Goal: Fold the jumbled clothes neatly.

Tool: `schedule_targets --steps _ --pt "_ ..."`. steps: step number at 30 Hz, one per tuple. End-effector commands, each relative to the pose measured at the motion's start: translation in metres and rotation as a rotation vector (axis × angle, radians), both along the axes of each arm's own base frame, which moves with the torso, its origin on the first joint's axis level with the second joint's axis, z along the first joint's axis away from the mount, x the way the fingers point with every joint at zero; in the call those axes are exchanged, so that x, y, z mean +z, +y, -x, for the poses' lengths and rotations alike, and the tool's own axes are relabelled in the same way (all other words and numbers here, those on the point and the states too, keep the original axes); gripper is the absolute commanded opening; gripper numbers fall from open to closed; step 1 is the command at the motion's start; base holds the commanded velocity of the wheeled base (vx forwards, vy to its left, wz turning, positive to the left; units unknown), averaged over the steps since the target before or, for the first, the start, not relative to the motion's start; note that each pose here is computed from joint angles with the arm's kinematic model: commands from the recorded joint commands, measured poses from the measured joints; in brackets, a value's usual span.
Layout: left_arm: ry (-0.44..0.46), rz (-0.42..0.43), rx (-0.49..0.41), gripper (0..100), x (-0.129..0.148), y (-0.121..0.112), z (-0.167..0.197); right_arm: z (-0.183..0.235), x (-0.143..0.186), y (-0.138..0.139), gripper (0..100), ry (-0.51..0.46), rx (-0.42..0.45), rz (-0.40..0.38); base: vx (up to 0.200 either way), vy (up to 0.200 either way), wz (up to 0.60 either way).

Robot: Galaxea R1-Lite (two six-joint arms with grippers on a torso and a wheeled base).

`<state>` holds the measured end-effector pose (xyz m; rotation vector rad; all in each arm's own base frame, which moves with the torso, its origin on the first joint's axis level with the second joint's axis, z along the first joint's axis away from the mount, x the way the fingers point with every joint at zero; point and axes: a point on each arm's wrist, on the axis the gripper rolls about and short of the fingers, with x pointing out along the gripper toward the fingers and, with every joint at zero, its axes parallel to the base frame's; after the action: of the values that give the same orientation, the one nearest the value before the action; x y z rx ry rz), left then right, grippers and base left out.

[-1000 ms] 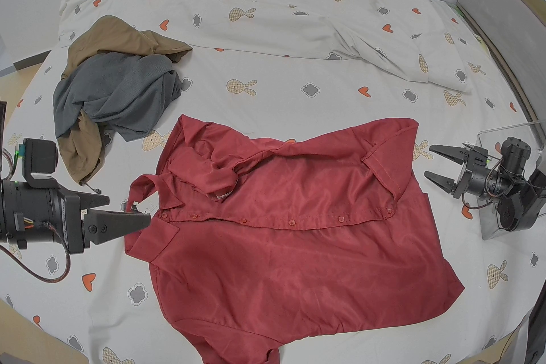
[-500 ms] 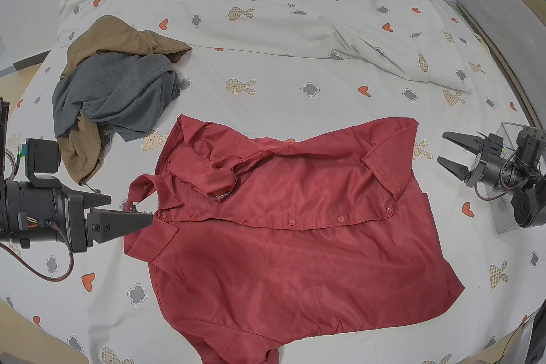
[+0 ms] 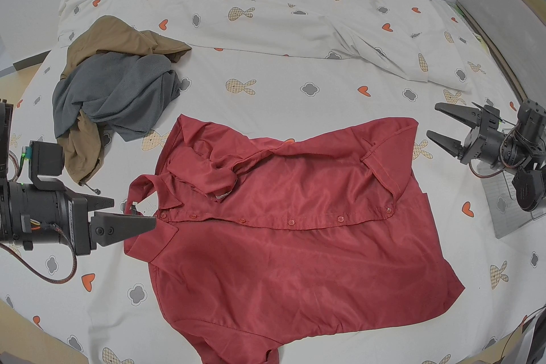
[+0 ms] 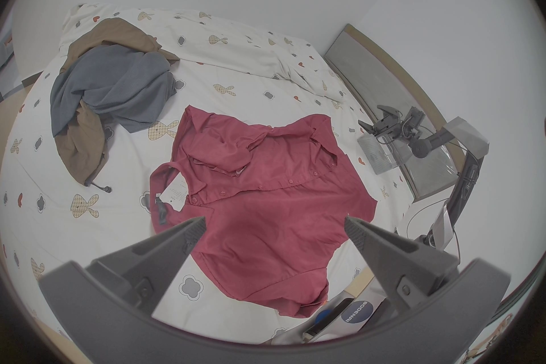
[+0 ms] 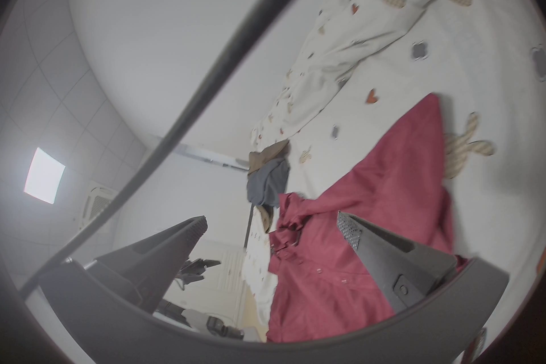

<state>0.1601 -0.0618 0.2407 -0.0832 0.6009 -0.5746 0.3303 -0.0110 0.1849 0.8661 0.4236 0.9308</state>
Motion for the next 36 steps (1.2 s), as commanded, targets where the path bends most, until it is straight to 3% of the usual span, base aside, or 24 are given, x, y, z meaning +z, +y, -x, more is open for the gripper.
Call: schedule_targets --steps 1,4,5,8,14,18,19,20,21,22,23,24,25,26,28,30,32,36 --pt "0.001 -0.001 -0.002 100 0.0 -0.001 0.0 0.014 0.032 0.027 100 -0.064 0.084 0.0 0.0 0.0 0.0" --pt "-0.004 0.001 -0.002 100 0.001 0.0 0.001 0.038 0.054 0.046 100 -0.045 0.152 -0.005 0.0 0.0 0.0" --pt "-0.007 0.002 -0.002 100 0.001 0.0 0.001 0.066 0.079 0.066 100 0.002 0.232 -0.01 0.0 0.0 0.0" --pt "-0.007 0.002 -0.002 100 0.001 0.0 0.001 0.093 0.113 0.085 100 0.058 0.318 -0.012 0.0 0.0 0.0" --pt "-0.007 0.002 -0.002 100 0.001 0.0 0.002 0.105 0.138 0.09 100 0.164 0.342 0.002 0.0 0.0 0.0" --pt "-0.005 0.001 -0.002 100 0.001 0.0 0.001 0.079 0.129 0.096 100 0.219 0.263 0.007 0.0 0.0 0.0" --pt "-0.004 0.001 -0.002 100 0.001 0.0 0.001 0.066 0.125 0.102 100 0.242 0.173 0.017 0.0 0.0 0.0" --pt "-0.004 0.001 -0.002 100 0.001 0.0 0.001 0.066 0.125 0.102 100 0.242 0.173 0.017 0.0 0.0 0.0" --pt "-0.004 0.001 -0.002 100 0.001 0.0 0.001 0.052 0.12 0.112 100 0.224 0.035 0.057 0.0 0.0 0.0" --pt "-0.004 0.001 -0.002 100 0.001 0.0 0.001 0.051 0.12 0.113 100 0.219 0.024 0.063 0.0 0.0 0.0" --pt "-0.004 0.001 -0.002 100 0.001 0.0 0.001 0.044 0.118 0.119 100 0.136 -0.099 0.175 0.0 0.0 0.0" --pt "-0.004 0.001 -0.002 100 0.001 0.0 0.001 0.044 0.118 0.119 100 0.136 -0.099 0.175 0.0 0.0 0.0" --pt "-0.005 0.001 -0.001 100 0.001 0.0 0.001 0.046 0.113 0.125 100 0.092 -0.149 0.29 0.0 0.0 0.0" --pt "-0.005 0.001 -0.001 100 0.001 0.0 0.001 0.053 0.105 0.138 100 0.055 -0.217 0.49 0.0 0.0 0.0" --pt "-0.001 -0.001 -0.001 100 0.0 -0.001 0.0 0.058 0.098 0.152 100 0.041 -0.339 0.677 0.0 0.0 0.0" --pt "0.002 -0.002 -0.001 100 0.0 -0.001 -0.001 0.051 0.081 0.167 100 0.064 -0.523 0.839 0.0 0.0 0.0" --pt "0.0 -0.001 -0.001 100 0.0 -0.001 0.0 0.036 0.064 0.173 100 0.095 -0.603 0.915 0.0 0.0 0.0" --pt "-0.002 0.0 -0.001 100 0.0 0.0 0.001 0.022 0.043 0.181 100 0.139 -0.585 0.952 0.0 0.0 0.0"
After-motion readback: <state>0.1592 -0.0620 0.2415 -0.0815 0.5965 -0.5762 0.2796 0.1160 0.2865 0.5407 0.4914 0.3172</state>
